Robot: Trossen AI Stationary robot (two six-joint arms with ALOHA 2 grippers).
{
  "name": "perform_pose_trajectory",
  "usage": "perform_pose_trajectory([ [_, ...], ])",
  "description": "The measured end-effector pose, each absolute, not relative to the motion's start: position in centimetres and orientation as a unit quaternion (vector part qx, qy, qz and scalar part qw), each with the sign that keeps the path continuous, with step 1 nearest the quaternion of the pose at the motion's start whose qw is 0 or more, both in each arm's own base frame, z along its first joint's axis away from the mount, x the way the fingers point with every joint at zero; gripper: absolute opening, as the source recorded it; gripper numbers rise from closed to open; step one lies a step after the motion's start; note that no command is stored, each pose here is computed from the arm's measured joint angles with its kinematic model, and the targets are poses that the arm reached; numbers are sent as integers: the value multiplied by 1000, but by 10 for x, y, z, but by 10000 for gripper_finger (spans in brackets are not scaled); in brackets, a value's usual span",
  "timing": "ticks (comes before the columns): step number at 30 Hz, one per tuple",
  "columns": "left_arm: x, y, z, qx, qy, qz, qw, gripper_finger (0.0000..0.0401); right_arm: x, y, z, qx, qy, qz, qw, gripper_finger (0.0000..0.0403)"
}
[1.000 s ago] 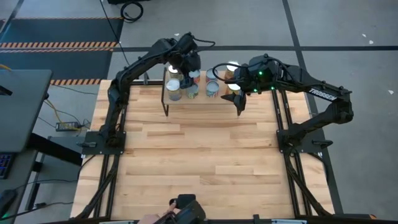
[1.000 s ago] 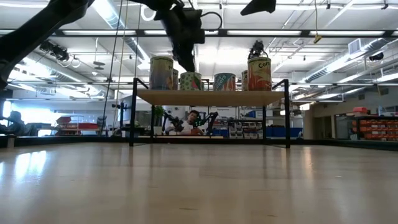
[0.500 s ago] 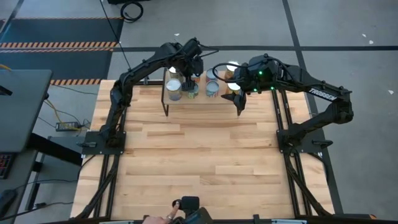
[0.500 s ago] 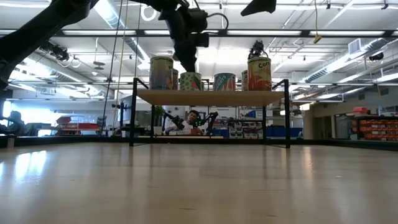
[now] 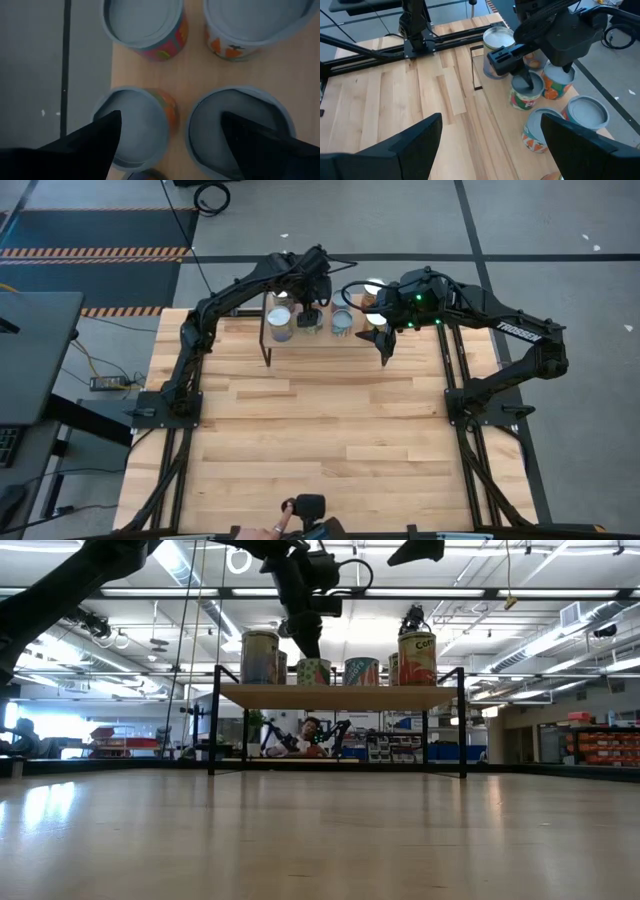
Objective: Pick and place cans onto a shelf
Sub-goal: Adjust the cans on the shelf
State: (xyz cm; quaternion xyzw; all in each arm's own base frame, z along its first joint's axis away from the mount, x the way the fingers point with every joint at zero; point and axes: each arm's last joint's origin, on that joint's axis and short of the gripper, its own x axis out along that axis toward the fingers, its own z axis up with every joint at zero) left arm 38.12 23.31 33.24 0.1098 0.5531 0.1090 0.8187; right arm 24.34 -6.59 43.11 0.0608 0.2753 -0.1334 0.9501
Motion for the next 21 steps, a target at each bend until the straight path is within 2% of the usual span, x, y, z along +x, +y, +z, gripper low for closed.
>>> perform_pose_trajectory([
  [6, 380, 229, 331, 109, 562, 84, 816, 348, 243, -66, 431, 61, 275, -133, 950, 347],
  [21, 380, 229, 334, 107, 561, 91, 816, 348, 244, -66, 431, 80, 273, -135, 949, 347],
])
